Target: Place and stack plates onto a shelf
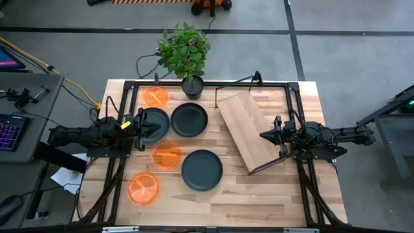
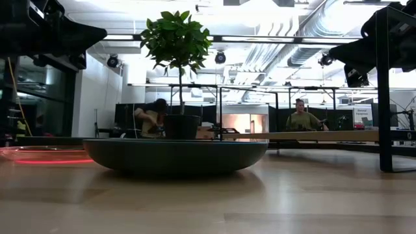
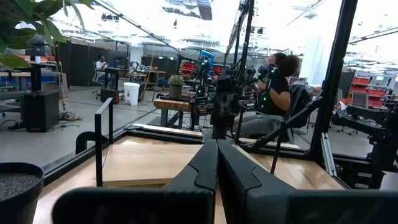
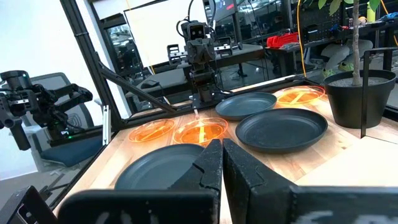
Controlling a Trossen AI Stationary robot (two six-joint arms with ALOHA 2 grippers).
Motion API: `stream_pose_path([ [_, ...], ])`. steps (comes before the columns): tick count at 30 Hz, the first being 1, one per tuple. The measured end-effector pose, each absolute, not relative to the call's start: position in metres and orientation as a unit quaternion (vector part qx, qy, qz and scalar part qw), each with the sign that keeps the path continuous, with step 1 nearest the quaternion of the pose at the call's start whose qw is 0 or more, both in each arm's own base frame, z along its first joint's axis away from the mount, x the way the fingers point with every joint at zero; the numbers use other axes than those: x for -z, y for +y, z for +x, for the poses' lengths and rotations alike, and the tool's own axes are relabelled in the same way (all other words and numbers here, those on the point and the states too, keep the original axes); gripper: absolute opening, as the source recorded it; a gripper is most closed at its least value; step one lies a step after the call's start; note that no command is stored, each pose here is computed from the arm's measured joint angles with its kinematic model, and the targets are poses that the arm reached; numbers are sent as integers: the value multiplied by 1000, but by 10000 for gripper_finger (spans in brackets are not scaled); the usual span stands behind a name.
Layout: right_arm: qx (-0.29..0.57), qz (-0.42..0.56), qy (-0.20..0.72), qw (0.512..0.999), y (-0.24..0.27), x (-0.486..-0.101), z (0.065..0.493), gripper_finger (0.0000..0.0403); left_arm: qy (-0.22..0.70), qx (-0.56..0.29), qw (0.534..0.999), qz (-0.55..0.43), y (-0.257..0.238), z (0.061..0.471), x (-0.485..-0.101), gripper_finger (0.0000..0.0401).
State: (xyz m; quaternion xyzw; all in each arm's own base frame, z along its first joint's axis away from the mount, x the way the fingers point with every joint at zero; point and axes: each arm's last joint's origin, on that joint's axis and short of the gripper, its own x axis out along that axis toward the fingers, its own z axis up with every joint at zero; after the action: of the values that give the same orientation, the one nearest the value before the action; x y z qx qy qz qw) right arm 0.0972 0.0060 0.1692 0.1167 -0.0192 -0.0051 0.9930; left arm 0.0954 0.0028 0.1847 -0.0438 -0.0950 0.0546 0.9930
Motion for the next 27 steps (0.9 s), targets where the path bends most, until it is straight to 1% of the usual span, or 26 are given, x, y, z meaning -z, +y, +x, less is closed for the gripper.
stream_pose_path([
  [5, 5, 118, -20, 993, 6, -169, 97, 0, -95, -55, 993, -44, 3, 95, -185, 0],
  [6, 4, 132, -25, 991, 6, -170, 97, 0, -95, -55, 993, -44, 3, 95, -185, 0],
  [10, -1, 270, -90, 959, 5, -182, 96, 0, -95, -55, 993, -44, 3, 95, -185, 0],
  [13, 25, 378, -168, 910, 1, -194, 93, 0, -95, -55, 993, -44, 3, 95, -185, 0],
  [16, 33, 437, -237, 867, -2, -205, 89, 0, -95, -55, 993, -44, 3, 95, -185, 0],
  [18, 36, 449, -255, 856, -2, -213, 89, 0, -95, -55, 993, -44, 3, 95, -185, 0],
  [20, 38, 450, -267, 851, -3, -233, 89, 0, -94, -55, 993, -44, 3, 95, -184, 0],
  [22, 50, 434, -260, 861, -2, -256, 97, 0, -94, -55, 993, -44, 3, 95, -185, 0],
  [27, 120, 373, -139, 910, 2, -296, 152, 1, -94, -55, 993, -44, 3, 95, -185, 0],
])
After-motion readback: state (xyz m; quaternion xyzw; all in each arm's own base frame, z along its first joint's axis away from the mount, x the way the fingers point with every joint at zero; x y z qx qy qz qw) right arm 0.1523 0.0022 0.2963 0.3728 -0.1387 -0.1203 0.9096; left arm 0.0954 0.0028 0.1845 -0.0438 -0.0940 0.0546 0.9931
